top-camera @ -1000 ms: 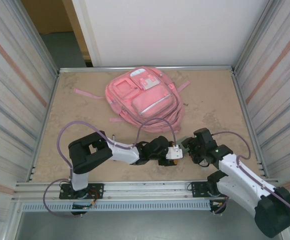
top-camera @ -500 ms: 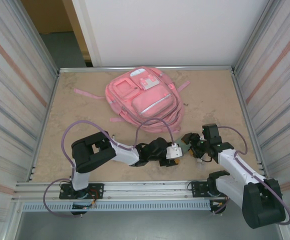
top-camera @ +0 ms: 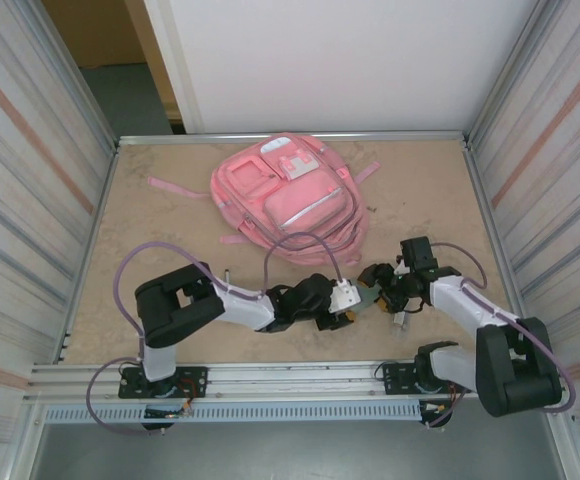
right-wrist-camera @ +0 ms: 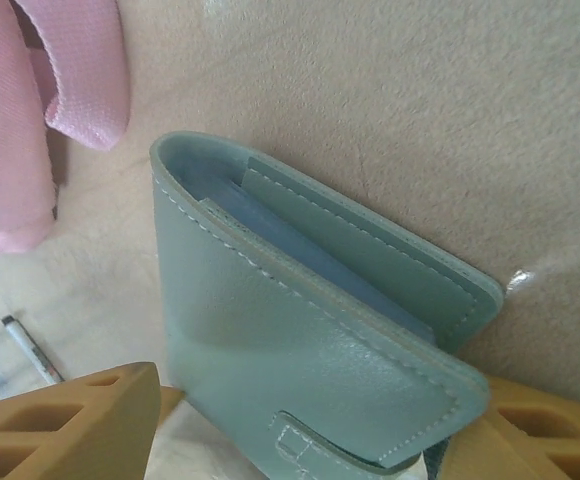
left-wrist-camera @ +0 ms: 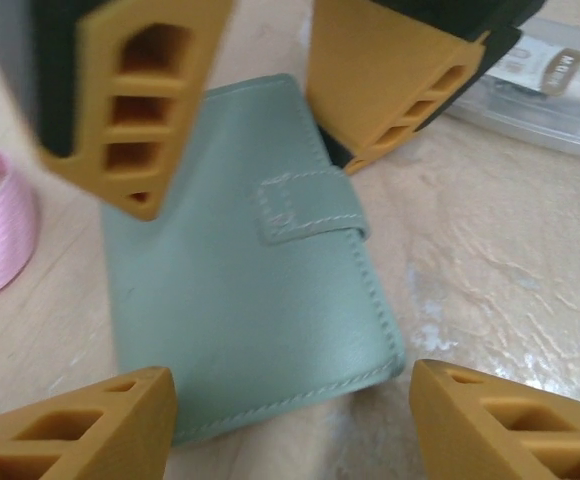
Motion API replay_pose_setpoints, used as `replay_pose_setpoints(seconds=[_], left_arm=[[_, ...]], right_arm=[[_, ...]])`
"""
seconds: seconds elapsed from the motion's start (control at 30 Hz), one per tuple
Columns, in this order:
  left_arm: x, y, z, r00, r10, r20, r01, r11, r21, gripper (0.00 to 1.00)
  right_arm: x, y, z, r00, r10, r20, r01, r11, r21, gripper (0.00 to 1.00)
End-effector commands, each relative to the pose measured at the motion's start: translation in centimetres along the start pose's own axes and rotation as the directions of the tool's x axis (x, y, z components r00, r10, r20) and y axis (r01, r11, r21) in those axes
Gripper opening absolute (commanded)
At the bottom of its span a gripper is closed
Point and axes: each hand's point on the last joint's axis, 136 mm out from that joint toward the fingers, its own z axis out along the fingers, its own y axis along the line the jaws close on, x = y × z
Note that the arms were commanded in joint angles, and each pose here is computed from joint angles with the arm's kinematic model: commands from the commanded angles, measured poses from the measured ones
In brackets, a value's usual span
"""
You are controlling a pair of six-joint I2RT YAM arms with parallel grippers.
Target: Pack the student bag
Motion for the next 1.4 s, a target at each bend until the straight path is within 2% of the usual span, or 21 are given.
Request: replay_pose_setpoints(seconds=[0.0,0.1,0.2,0.27,0.37,0.53,0.6,0.67,0.8,0.93,1.03,1.27,1.37], left_arm=[[-1.3,1.4,-1.9,0.995,-0.097,0.001,0.097,0.994,-0.051,0.64],[-2.0,2.4,-1.9,0.982,-0.182,-0.042,0.178,0.981,-0.074,0.65],[-1.2,3.7,-0.9,0.954,-0.279,-0.105,0.27,0.958,-0.098,0.66],[0.0,5.2,-0.4,0.926,-0.358,-0.123,0.337,0.927,-0.164,0.65],[0.8,5.9,-0.1,0.898,-0.42,-0.132,0.394,0.9,-0.187,0.65],[1.1,5.6,-0.2,0.847,-0.514,-0.136,0.496,0.856,-0.145,0.64],[1.3,5.4,-0.6,0.797,-0.585,-0.15,0.572,0.811,-0.127,0.64],[1.6,4.8,-1.1,0.725,-0.663,-0.189,0.66,0.746,-0.086,0.64],[2.2,4.2,-1.9,0.606,-0.761,-0.229,0.774,0.631,-0.047,0.64],[3.2,3.4,-1.7,0.516,-0.804,-0.296,0.827,0.557,-0.073,0.63],[3.5,2.6,-1.4,0.465,-0.828,-0.313,0.862,0.504,-0.053,0.61],[1.3,2.0,-1.8,0.463,-0.831,-0.307,0.879,0.476,0.036,0.46],[0.4,2.4,-2.4,0.461,-0.838,-0.292,0.883,0.466,0.055,0.34]], right_arm=[[0.7,-0.3,0.3,0.997,-0.035,-0.07,0.036,0.999,0.018,0.66],[0.5,0.5,0.7,0.996,-0.046,-0.074,0.045,0.999,-0.016,0.58],[0.1,1.2,0.6,0.994,-0.088,-0.064,0.085,0.996,-0.04,0.5],[-0.3,1.6,0.5,0.991,-0.124,-0.049,0.122,0.991,-0.048,0.45],[-0.5,1.8,0.4,0.986,-0.163,-0.039,0.161,0.986,-0.046,0.39],[-0.5,1.7,1.0,0.982,-0.177,-0.059,0.174,0.983,-0.059,0.32],[-0.3,1.8,1.3,0.98,-0.186,-0.078,0.18,0.981,-0.073,0.27],[0.1,2.2,1.5,0.972,-0.21,-0.106,0.2,0.975,-0.1,0.22],[0.4,2.1,1.9,0.953,-0.265,-0.143,0.253,0.962,-0.101,0.21],[0.5,2.1,2.5,0.938,-0.298,-0.18,0.283,0.953,-0.104,0.19],[0.8,2.2,3.2,0.929,-0.308,-0.208,0.29,0.951,-0.112,0.18],[1.6,2.9,3.7,0.909,-0.35,-0.228,0.322,0.935,-0.151,0.19],[1.7,3.5,3.4,0.902,-0.375,-0.214,0.343,0.924,-0.17,0.2]])
